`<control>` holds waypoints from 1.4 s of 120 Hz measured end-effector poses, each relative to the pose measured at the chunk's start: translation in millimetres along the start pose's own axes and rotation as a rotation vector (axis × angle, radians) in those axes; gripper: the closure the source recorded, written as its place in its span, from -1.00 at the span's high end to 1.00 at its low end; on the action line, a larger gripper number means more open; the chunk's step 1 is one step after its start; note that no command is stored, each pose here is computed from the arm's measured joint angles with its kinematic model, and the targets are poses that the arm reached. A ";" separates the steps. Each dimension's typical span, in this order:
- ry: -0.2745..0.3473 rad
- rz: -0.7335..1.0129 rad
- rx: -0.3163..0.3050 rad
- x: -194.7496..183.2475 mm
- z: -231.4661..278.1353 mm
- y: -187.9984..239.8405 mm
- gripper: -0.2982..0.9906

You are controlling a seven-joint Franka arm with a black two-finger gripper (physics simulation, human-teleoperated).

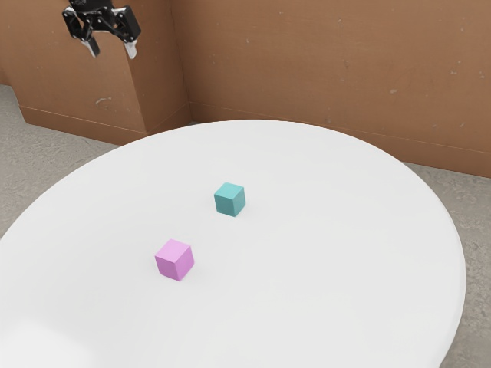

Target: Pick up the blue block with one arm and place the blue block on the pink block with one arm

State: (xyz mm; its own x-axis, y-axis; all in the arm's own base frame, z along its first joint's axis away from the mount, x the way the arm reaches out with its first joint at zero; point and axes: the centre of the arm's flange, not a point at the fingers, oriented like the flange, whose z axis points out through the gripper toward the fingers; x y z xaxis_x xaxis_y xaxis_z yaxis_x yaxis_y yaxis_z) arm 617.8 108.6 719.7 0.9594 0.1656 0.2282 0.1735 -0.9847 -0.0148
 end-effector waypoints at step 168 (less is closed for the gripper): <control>-0.075 0.205 -0.011 -104.3 -85.1 59.6 0.51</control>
State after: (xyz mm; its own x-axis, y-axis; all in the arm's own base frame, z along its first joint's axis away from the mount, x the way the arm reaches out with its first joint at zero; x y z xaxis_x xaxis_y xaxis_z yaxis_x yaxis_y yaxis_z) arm 509.2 28.1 777.9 0.9883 -0.0353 0.1481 -0.0293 -0.9987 -0.0426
